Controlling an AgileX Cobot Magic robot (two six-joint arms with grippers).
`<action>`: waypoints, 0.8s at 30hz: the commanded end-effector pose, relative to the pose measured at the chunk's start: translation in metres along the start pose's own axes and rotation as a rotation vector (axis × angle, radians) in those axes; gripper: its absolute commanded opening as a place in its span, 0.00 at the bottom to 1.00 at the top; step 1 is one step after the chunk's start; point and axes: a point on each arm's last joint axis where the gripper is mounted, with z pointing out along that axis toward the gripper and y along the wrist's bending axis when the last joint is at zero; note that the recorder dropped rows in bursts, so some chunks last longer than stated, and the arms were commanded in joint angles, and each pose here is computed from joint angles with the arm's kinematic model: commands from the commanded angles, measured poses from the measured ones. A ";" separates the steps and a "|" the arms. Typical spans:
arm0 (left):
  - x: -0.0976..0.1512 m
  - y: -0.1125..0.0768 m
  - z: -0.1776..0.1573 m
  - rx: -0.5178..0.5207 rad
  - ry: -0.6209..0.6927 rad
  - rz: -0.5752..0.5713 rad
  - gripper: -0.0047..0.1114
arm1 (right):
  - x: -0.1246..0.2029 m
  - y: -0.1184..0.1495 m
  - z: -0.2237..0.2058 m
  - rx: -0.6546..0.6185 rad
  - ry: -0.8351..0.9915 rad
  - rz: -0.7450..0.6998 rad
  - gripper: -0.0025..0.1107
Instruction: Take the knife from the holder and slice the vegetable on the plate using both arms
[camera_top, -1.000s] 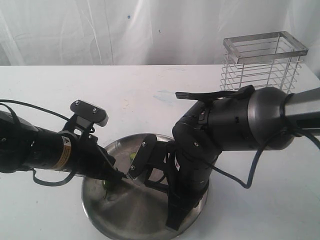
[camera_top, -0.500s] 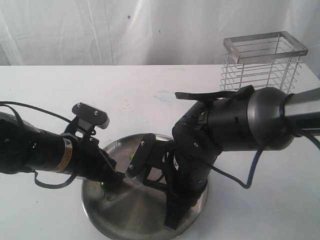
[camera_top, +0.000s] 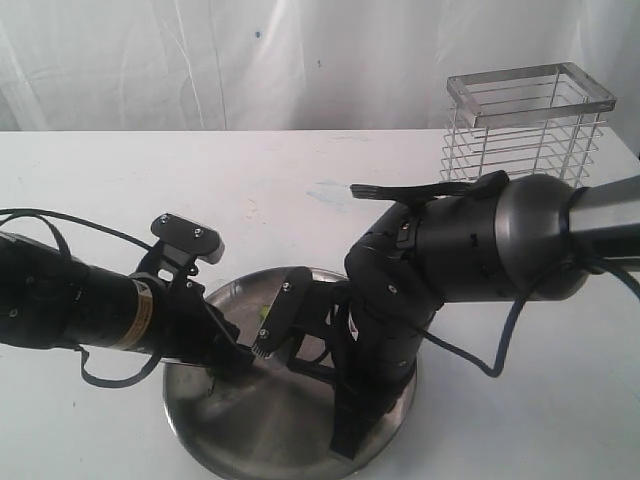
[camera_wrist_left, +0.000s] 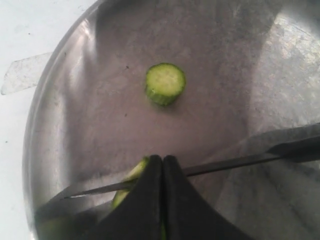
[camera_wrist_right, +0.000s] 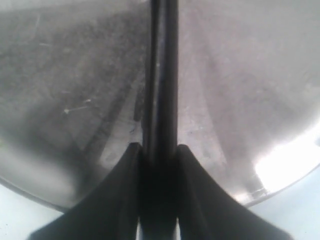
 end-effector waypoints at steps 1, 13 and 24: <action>0.014 0.005 0.014 -0.027 0.071 0.005 0.04 | 0.000 0.000 -0.002 -0.003 0.005 -0.007 0.02; -0.013 0.001 -0.027 -0.062 -0.089 0.062 0.04 | 0.007 -0.007 -0.002 0.069 0.080 0.034 0.02; -0.014 -0.003 -0.028 -0.026 -0.098 0.060 0.04 | 0.004 -0.008 -0.004 0.081 0.044 0.073 0.02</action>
